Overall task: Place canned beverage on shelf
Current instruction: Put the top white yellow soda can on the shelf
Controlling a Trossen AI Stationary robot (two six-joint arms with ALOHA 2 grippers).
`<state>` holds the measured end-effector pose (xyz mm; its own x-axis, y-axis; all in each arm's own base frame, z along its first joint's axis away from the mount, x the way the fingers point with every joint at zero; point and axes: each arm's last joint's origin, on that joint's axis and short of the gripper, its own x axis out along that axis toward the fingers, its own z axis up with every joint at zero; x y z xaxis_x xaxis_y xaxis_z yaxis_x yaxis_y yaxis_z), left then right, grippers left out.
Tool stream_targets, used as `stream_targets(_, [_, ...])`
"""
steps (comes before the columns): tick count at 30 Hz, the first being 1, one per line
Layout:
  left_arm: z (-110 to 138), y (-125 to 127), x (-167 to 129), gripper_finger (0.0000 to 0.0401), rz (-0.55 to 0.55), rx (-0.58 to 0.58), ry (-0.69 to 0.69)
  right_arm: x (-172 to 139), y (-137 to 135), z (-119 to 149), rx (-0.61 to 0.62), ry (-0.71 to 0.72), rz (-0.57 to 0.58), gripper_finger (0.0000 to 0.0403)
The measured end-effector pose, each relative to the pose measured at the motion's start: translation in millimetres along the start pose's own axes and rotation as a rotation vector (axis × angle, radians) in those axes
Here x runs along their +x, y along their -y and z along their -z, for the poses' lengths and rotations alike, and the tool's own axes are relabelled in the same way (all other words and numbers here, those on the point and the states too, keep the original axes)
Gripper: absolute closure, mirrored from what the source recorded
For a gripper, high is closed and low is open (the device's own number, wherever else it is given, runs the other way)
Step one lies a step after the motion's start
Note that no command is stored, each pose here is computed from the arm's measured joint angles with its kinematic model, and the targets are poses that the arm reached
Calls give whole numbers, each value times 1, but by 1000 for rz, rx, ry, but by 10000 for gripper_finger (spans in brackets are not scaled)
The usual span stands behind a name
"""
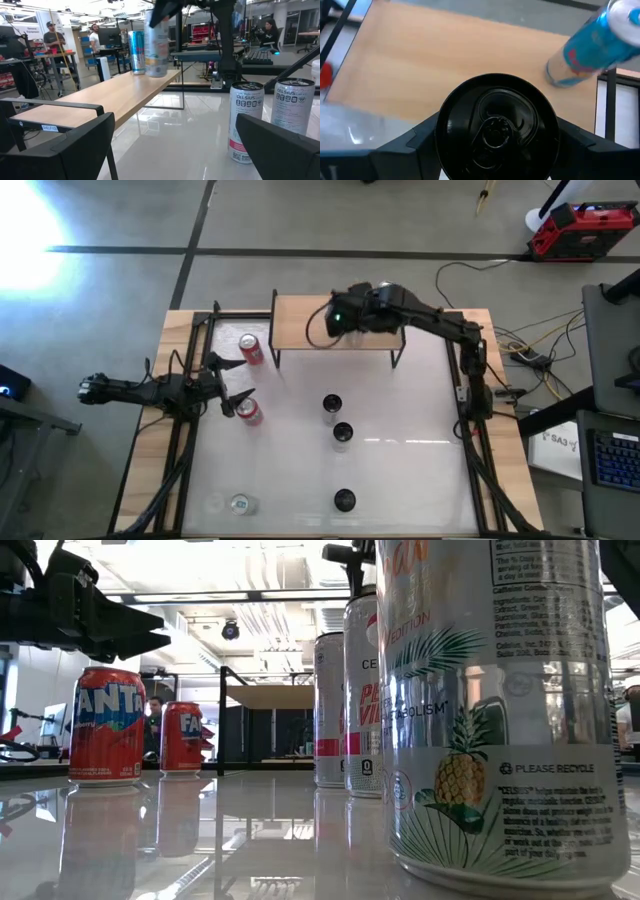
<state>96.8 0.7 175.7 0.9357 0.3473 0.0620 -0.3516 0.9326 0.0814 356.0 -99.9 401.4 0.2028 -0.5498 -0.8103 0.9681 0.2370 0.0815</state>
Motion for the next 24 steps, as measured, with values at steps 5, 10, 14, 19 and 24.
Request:
stream_targets(5, [0, 0, 0, 1, 0, 0, 0, 18, 11, -25, 85, -1, -10, 145])
stream_targets(10, [0, 0, 0, 1, 0, 0, 0, 36, 10, -33, 90, 4, 18, 147])
stream_targets(14, [0, 0, 0, 1, 0, 0, -1, 42, 11, -37, 97, 5, 23, 147])
stream_targets(19, [0, 0, 0, 1, 0, 0, -1, 46, 15, -44, 110, 17, 24, 147])
stream_targets(24, [0, 0, 0, 1, 0, 1, -1, 48, 17, -46, 96, 12, 28, 147])
